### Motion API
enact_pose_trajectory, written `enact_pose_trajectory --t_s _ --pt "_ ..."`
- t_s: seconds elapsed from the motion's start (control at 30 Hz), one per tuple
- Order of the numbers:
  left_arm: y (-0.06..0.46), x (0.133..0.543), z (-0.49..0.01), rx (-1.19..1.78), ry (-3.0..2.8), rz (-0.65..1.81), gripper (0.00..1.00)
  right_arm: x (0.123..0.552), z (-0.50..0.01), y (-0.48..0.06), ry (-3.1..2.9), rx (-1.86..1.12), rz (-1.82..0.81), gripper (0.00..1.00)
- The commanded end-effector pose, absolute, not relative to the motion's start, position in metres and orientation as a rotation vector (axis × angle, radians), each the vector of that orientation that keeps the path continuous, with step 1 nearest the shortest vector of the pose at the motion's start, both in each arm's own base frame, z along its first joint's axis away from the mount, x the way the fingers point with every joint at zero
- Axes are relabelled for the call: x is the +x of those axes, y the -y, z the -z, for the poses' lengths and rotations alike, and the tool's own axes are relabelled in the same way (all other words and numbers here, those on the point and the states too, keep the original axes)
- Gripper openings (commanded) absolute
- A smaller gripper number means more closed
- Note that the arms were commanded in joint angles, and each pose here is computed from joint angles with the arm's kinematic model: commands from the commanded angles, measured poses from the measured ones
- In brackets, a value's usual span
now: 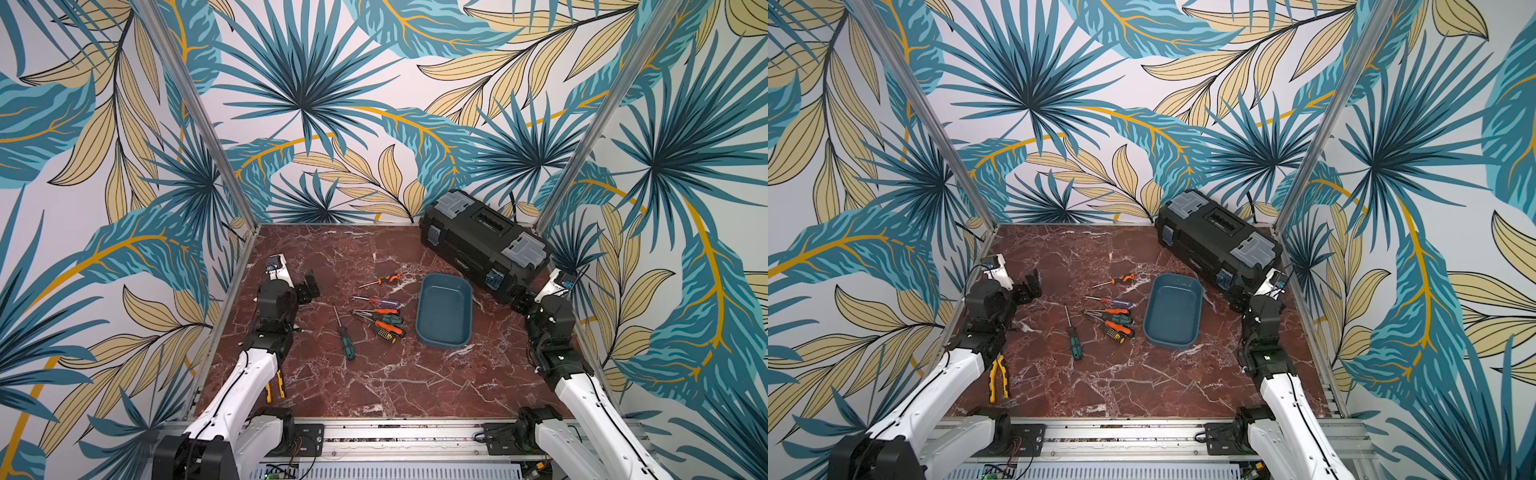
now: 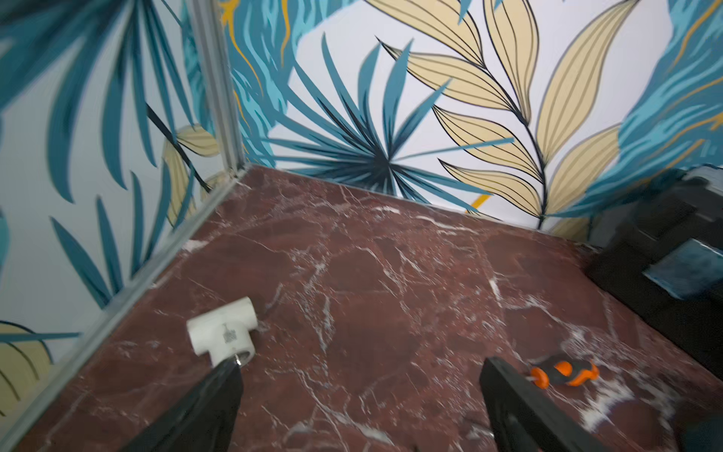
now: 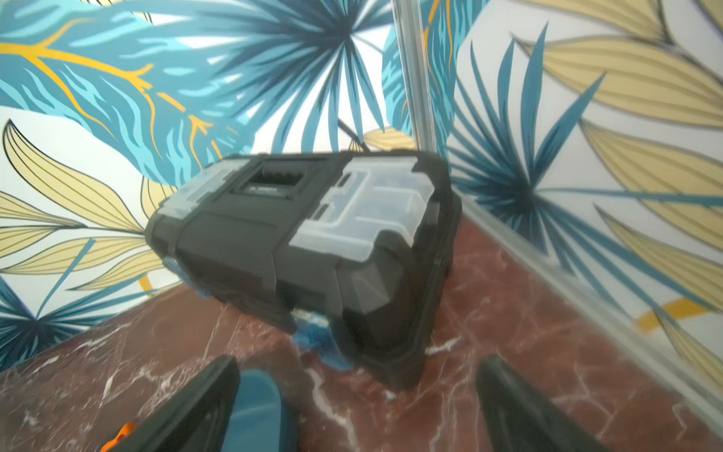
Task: Put the screwdriver on the desktop into the storage box
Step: Pick up the screwdriver from the center of the board.
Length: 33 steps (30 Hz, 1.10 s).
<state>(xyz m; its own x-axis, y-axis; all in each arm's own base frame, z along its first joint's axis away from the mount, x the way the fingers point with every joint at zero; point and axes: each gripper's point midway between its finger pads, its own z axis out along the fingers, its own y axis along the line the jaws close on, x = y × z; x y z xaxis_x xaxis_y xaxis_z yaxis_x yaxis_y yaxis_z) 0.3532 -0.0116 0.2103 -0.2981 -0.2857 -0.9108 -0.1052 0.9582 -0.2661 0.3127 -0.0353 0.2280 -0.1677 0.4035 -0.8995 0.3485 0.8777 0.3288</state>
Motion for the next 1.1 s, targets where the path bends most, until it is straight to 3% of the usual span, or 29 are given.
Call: enact_pose_trajectory --t_s 0.0,0.23,0.4,0.63,0.77,1.07 --pt "0.05 0.327 -0.17 -0.365 -2.067 0.506 1.0 0.29 -0.183 0.011 -2.047 0.672 -0.209 1.0" --pt "0.094 0.267 -0.114 -0.563 -2.405 0.658 0.9 0.275 -0.167 -0.002 -2.199 0.768 -0.285 0.99" --pt "0.113 0.238 -0.083 -0.541 -2.616 0.552 0.89 0.271 -0.163 -0.001 -2.196 0.793 -0.284 0.99" --pt "0.134 0.257 -0.073 -0.44 -2.726 0.45 0.89 0.272 -0.157 -0.003 -2.238 0.791 -0.278 1.0" --pt "0.138 0.267 -0.062 -0.402 -2.781 0.372 0.83 0.27 -0.158 -0.001 -2.236 0.801 -0.271 0.99" --pt "0.133 0.281 -0.042 -0.396 -2.875 0.143 0.59 0.263 -0.163 0.005 -2.208 0.808 -0.238 1.0"
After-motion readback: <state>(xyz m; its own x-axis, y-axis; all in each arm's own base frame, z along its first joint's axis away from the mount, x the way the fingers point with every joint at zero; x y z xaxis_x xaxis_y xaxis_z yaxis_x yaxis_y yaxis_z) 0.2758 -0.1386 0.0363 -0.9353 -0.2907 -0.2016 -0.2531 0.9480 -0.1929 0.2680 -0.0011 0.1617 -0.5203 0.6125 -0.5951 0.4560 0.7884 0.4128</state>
